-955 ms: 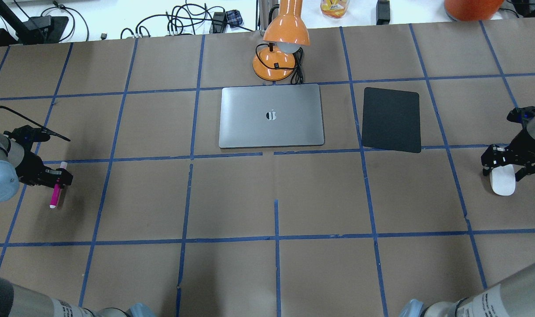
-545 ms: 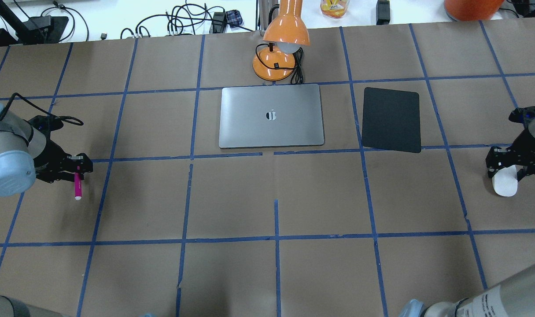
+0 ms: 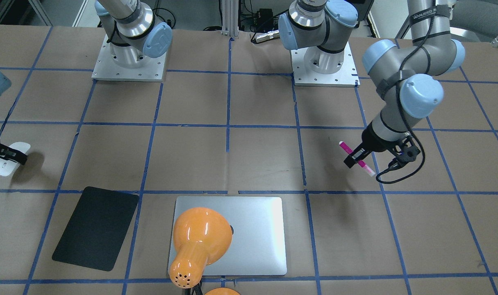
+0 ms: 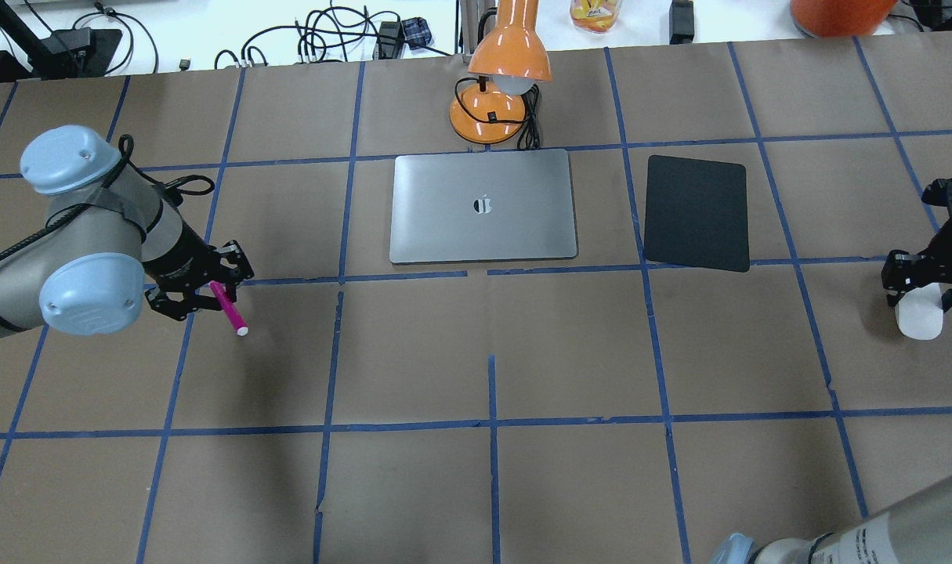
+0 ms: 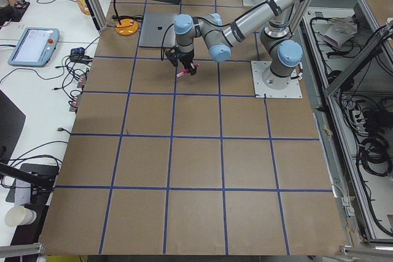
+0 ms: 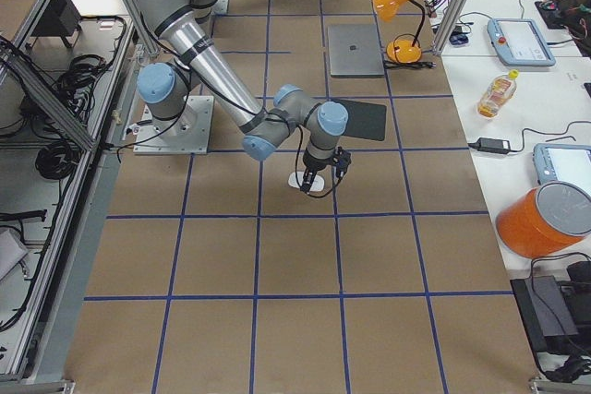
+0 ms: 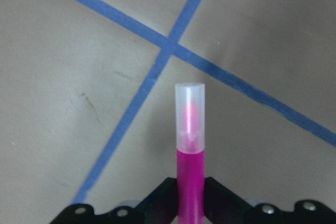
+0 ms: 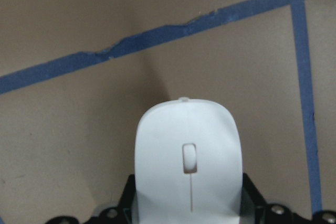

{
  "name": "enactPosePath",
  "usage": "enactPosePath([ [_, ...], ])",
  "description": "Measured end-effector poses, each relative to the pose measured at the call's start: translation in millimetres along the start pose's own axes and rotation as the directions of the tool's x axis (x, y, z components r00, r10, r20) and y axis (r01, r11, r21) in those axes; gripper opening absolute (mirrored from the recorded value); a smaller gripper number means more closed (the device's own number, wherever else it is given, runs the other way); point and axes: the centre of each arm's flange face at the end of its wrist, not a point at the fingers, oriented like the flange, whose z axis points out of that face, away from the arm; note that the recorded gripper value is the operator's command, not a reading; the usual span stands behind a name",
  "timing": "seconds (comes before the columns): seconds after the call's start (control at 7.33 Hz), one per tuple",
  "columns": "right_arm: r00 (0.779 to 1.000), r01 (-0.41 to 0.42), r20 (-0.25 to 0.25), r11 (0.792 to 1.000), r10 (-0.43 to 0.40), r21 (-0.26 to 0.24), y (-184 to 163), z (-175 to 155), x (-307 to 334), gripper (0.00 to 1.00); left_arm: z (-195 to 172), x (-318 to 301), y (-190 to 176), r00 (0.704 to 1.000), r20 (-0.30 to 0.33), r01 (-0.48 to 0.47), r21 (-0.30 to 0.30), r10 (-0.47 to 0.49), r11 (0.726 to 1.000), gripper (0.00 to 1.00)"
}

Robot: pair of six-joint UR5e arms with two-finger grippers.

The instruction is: Place pen and mouse around notebook

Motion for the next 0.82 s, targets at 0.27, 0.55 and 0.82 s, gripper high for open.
enactPosePath([
  [0.27, 1.0, 0.008, 0.012, 0.998, -0.009, 0.057, -15, -24, -9, 0.64, -15, 82, 61, 0.978, -0.018, 0.207, -0.005, -0.208, 0.978, 0.0],
  [0.55, 0.999, 0.022, 0.032, 0.995, -0.026, 0.098, -35, -38, -40, 0.64, -13, 146, 113, 0.917, -0.011, 0.398, -0.052, -0.399, 0.916, 0.0],
  [0.82, 0.999, 0.028, 0.034, 0.993, -0.032, 0.117, -48, -42, -101, 0.64, 0, 198, 159, 0.829, 0.021, 0.558, -0.068, -0.558, 0.827, 0.0],
])
